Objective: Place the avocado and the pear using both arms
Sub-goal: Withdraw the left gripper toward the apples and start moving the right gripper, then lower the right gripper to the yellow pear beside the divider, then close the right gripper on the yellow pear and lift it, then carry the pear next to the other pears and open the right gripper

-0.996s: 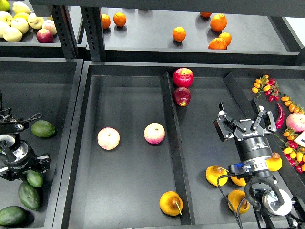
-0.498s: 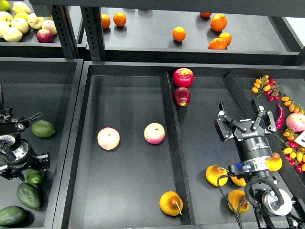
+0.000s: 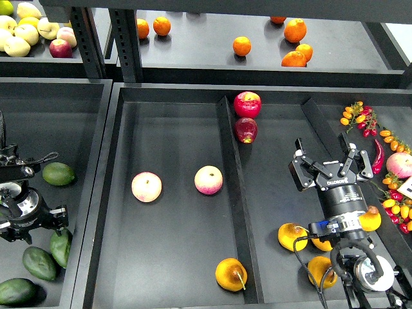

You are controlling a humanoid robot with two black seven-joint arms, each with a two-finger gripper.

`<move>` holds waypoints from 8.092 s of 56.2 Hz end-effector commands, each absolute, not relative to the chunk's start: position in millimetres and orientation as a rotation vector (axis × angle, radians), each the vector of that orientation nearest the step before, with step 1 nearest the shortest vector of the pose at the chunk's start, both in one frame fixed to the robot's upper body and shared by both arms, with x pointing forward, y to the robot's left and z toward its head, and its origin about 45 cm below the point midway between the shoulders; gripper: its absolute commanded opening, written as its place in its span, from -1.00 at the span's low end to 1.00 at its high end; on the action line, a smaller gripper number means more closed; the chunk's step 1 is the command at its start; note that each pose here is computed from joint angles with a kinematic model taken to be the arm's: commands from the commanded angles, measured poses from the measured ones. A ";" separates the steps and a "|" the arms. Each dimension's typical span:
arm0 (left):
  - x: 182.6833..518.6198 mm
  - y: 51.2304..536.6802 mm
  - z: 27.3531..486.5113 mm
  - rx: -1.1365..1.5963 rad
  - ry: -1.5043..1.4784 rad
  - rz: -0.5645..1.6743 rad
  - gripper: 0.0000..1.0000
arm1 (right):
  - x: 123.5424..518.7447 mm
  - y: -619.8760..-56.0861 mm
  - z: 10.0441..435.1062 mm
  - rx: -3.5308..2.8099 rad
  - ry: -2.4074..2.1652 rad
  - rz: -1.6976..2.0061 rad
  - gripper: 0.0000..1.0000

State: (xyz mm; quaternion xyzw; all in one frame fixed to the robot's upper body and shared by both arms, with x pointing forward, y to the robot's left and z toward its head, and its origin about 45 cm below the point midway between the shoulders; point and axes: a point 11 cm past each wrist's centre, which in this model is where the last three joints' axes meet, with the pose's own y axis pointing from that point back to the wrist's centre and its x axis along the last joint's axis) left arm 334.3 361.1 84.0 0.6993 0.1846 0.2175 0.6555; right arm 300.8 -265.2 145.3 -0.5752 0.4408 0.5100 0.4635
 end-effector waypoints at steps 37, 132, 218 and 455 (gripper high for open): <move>350.4 358.0 124.5 0.640 0.774 0.907 0.97 | 275.9 -205.9 117.9 -1.493 1.030 1.462 0.99; 276.7 233.0 156.9 -0.750 1.172 0.754 0.98 | 203.1 -267.1 69.4 -2.653 1.064 2.070 0.99; 271.6 224.2 151.9 -0.730 1.196 0.738 0.98 | 196.3 -232.3 15.1 -2.574 1.109 2.189 0.93; 264.8 215.8 145.7 -0.709 1.224 0.724 0.98 | 229.1 -324.0 31.5 -2.234 1.586 2.029 0.98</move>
